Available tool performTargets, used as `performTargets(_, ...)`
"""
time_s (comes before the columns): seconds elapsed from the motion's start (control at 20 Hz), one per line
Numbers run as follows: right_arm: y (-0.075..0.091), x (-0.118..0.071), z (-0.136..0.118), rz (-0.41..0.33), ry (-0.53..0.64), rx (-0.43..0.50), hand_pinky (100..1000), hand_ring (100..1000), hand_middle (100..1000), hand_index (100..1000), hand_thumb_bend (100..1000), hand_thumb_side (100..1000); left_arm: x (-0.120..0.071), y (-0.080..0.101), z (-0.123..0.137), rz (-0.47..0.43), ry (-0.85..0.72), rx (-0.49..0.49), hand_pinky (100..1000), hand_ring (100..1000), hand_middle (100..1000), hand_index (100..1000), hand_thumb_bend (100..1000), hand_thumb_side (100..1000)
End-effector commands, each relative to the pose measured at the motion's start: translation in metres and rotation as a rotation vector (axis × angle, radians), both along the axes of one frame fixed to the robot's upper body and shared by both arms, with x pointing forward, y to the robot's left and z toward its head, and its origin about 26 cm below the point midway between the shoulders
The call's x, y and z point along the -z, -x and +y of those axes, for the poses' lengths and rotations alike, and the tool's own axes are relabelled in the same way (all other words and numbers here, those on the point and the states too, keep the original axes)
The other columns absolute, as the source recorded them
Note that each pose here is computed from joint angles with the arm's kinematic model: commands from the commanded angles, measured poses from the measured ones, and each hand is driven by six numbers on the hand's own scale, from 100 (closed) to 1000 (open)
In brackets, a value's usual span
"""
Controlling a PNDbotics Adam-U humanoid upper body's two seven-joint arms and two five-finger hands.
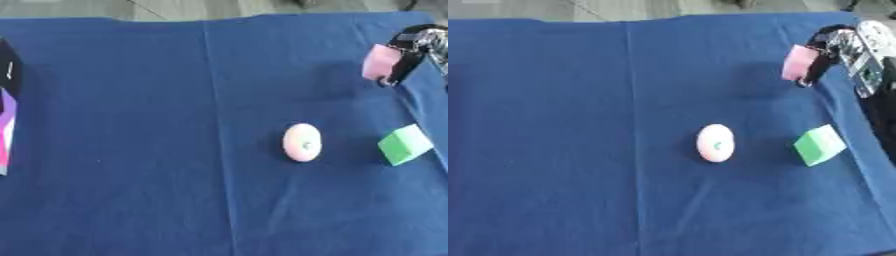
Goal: Pick up the objects with one hand, pass them to the other hand, and then place them into the box on the other side of the table.
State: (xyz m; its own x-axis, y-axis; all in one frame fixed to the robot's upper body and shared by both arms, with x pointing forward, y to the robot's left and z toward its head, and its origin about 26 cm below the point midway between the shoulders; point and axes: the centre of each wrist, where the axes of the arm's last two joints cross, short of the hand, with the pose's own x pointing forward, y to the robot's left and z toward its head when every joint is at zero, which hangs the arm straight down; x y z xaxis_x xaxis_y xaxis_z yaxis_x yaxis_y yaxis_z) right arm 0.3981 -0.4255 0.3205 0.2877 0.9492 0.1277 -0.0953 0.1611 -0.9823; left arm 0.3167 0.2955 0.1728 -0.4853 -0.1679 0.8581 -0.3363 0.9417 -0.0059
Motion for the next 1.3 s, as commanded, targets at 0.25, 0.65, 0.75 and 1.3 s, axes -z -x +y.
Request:
performTargets(0.25,0.037,-0.029,0.058,-0.262,-0.039,-0.190,798,617,496,618,100,100,-0.028,0.005,0.001,-0.068,-0.077,0.021,709,833,757,877,180,906)
performTargets(0.65,0.060,0.015,0.163,-0.421,-0.345,-0.409,783,568,504,630,100,100,-0.095,0.015,-0.013,-0.089,-0.340,0.050,717,834,754,875,154,834)
performTargets(0.75,0.063,0.023,0.183,-0.461,-0.401,-0.436,783,560,504,629,100,100,-0.106,0.015,-0.017,-0.077,-0.404,0.060,719,833,749,867,157,811)
performTargets(1.3,0.068,0.071,0.263,-0.493,-0.663,-0.598,802,531,503,629,100,100,-0.156,0.017,-0.048,-0.096,-0.748,0.205,743,836,769,870,158,765)
